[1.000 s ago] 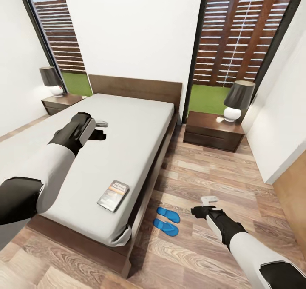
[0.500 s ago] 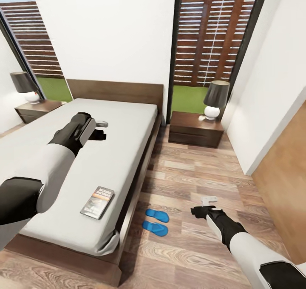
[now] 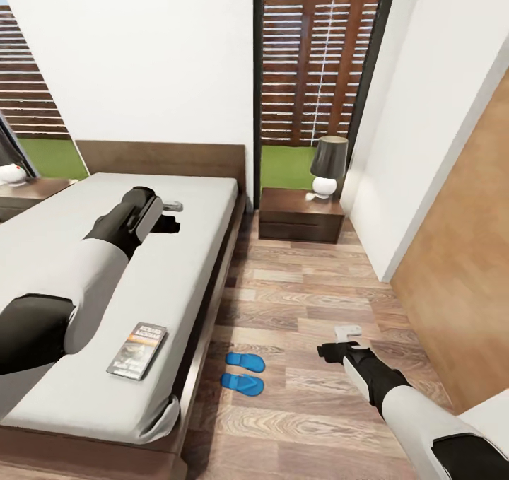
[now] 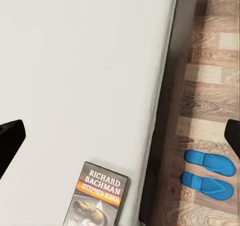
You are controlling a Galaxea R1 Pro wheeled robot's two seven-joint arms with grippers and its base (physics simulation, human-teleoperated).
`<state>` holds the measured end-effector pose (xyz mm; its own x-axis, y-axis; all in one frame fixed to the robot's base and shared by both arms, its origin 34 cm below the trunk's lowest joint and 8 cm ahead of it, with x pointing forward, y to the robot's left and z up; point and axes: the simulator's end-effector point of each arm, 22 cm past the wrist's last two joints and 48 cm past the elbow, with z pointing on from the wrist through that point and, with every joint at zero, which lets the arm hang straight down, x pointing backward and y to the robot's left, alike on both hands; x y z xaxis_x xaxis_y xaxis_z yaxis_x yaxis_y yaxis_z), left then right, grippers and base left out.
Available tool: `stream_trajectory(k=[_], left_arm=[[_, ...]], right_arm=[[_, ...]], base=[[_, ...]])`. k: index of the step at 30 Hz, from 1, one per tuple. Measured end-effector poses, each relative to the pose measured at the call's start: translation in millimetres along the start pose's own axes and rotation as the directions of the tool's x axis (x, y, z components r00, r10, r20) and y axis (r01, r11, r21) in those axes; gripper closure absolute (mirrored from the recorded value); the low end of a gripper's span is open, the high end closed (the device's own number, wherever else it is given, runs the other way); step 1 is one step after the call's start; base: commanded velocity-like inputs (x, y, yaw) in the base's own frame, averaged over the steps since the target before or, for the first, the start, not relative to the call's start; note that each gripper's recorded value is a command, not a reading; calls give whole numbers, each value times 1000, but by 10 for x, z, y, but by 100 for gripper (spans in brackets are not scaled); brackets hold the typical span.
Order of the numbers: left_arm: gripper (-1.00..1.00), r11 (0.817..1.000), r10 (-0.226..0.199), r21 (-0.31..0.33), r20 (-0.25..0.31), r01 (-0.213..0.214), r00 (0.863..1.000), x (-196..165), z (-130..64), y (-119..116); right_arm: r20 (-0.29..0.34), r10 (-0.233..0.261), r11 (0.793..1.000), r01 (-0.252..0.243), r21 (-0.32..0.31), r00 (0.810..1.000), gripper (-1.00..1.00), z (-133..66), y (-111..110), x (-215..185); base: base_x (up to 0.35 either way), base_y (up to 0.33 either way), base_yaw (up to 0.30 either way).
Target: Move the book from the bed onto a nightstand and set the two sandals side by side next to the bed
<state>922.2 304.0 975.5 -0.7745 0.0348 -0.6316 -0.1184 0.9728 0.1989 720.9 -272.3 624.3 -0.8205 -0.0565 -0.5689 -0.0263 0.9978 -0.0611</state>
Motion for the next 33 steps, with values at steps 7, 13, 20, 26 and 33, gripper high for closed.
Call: stream_trajectory(k=[7, 13, 20, 26, 33], left_arm=[[-100, 1000, -2, -1, 8, 2, 1000, -31, -57, 15], [-100, 1000, -3, 6, 10, 3, 1000, -43, -81, -13], [-100, 999, -2, -36, -9, 1, 1000, 67, -4, 112], [-100, 995, 2, -98, -160, -18, 987, 735, 372, 252], [-100, 989, -43, -145, -165, 19, 985, 1083, 664, 561]], right_arm=[[9, 0, 1000, 0, 2, 1000, -100, -31, -5, -43], [11, 0, 1000, 0, 2, 1000, -100, -41, -7, -57], [13, 0, 1000, 0, 2, 1000, -100, -38, -6, -62], [15, 0, 1000, 0, 1, 1000, -100, -39, -5, -69], [17, 0, 1000, 0, 1, 1000, -100, -37, -3, -74]], base=[[69, 29, -221], [219, 129, -64], [45, 25, -5], [0, 0, 0], [0, 0, 0]])
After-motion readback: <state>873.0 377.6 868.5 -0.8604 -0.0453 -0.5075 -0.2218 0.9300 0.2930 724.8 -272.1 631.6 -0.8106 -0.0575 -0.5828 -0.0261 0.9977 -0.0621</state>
